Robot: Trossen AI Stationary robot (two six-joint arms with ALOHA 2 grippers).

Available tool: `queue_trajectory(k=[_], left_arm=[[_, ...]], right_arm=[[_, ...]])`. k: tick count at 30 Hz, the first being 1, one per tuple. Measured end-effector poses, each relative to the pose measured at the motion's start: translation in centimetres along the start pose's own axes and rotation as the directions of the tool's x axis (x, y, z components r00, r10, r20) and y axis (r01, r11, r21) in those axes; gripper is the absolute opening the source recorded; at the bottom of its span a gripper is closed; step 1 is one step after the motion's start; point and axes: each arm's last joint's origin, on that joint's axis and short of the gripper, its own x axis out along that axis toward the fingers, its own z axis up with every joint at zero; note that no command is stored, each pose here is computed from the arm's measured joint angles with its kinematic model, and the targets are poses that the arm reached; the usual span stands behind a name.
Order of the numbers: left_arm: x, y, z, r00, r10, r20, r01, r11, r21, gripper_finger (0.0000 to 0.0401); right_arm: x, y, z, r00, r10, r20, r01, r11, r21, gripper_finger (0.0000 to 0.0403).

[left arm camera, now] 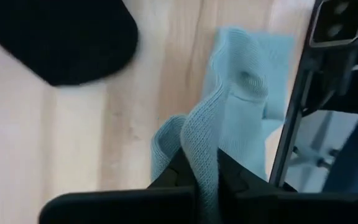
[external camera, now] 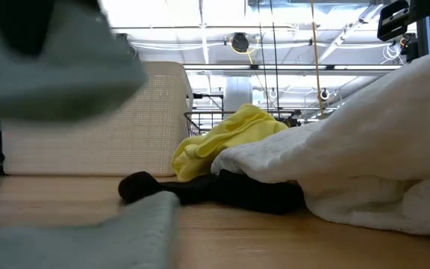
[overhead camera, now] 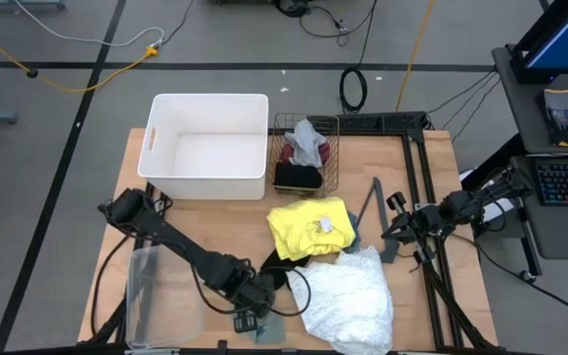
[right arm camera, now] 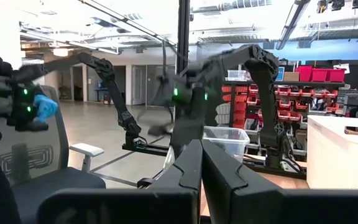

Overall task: Pick & Place Cloths
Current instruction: Put the gray sock into the transparent bin

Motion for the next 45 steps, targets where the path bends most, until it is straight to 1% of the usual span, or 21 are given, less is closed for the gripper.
queue_trajectory(k=[5,10,15,20,25,31,36,40,45], left_arm=[[-5.2,-1.0,0.9,0.995,0.077,0.059,-0.077,0.997,0.004,0.0004],[-10.8,-2.0,1.2,0.978,0.113,0.174,-0.114,0.993,-0.005,0.0004],[-15.5,-2.5,0.7,0.955,0.115,0.275,-0.111,0.993,-0.030,0.0003],[-19.1,-2.3,-0.4,0.949,0.097,0.299,-0.080,0.994,-0.069,0.0003],[-22.4,-1.4,-2.6,0.946,0.015,0.323,0.023,0.994,-0.111,0.0003],[-26.8,-0.1,-5.7,0.892,-0.026,0.451,0.101,0.984,-0.143,0.0003],[-29.4,1.1,-8.0,0.859,-0.079,0.506,0.187,0.968,-0.167,0.0003],[-30.6,1.7,-9.1,0.854,-0.135,0.502,0.255,0.950,-0.179,0.0003],[-31.4,2.0,-10.2,0.868,-0.250,0.429,0.361,0.911,-0.198,0.0003]], right_arm=[[0.0,0.0,0.0,1.000,0.000,0.000,0.000,1.000,0.000,0.0000],[0.0,0.0,0.0,1.000,0.000,0.000,0.000,1.000,0.000,0.0000],[0.0,0.0,0.0,1.000,0.000,0.000,0.000,1.000,0.000,0.0000],[0.0,0.0,0.0,1.000,0.000,0.000,0.000,1.000,0.000,0.0000],[0.0,-0.1,0.0,0.999,-0.037,0.000,0.037,0.999,0.000,0.0000],[0.0,-0.1,0.0,0.999,-0.052,-0.005,0.052,0.999,-0.002,0.0000],[0.0,-0.2,0.0,0.999,-0.052,-0.004,0.052,0.999,0.000,0.0000],[0.0,-0.1,0.0,0.999,-0.052,-0.004,0.052,0.999,0.000,0.0000],[0.0,-0.2,0.0,0.999,-0.053,-0.004,0.053,0.999,-0.001,0.0000]])
